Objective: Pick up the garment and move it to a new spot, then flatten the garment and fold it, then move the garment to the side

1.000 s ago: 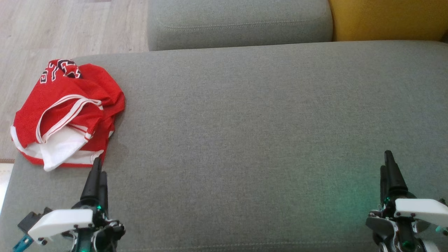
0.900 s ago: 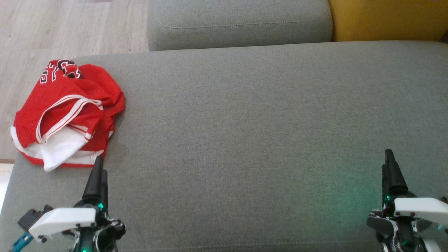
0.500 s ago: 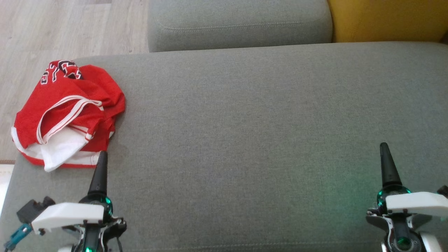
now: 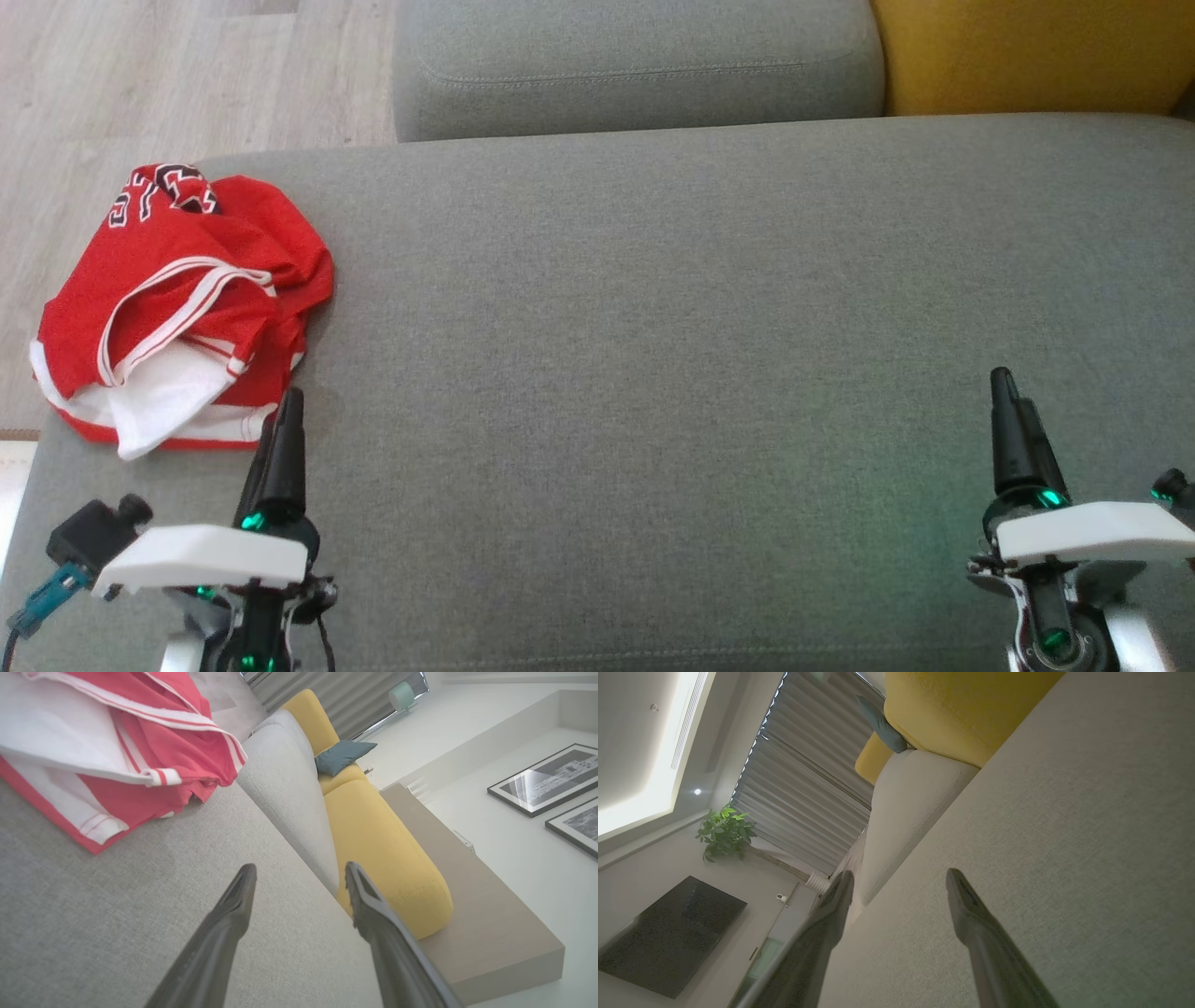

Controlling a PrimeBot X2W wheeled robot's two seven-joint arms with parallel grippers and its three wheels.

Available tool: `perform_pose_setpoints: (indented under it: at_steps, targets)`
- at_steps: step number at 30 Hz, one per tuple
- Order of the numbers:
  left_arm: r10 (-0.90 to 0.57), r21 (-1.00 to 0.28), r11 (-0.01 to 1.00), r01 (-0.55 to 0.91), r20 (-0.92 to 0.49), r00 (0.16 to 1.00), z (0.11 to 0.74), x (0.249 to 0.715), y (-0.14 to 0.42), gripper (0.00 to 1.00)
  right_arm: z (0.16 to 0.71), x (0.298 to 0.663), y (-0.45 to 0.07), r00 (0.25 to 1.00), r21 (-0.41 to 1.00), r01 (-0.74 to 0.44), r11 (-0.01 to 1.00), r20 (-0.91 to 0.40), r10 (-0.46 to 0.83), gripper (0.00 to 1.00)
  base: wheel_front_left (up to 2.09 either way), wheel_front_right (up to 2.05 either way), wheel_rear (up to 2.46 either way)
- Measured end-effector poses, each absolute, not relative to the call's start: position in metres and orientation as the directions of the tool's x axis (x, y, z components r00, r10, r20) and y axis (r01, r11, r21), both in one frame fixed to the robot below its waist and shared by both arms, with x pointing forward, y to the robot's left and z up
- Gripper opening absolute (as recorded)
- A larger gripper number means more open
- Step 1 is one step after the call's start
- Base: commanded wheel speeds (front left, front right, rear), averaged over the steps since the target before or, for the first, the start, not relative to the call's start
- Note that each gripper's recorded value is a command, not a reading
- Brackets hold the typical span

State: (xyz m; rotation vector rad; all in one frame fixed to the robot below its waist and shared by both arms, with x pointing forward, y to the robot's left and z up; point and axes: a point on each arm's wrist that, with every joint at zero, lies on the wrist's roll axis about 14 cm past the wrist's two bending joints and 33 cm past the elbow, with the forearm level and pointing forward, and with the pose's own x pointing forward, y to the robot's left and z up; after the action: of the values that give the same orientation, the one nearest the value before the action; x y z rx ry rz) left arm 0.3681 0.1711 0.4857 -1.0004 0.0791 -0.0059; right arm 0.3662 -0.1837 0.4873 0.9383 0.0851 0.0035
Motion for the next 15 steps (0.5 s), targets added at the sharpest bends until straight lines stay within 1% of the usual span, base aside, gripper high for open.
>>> perform_pose_setpoints:
  at_steps: [13,15]
  targets:
    - [-0.056,-0.705,0.709,0.018,-0.031,0.998,0.4956,0.3697,0.1665,1.00,0.4945,0.3669,-0.1770,0.997,0.686,-0.010,0.728,-0.050,0.061,1.00,0.00,0.00,0.00]
    - [-0.058,-0.692,0.721,0.023,-0.028,0.998,0.4962,0.3697,0.1659,1.00,0.4949,0.3669,-0.1762,0.997,0.676,-0.014,0.737,-0.049,0.064,1.00,0.00,0.00,0.00]
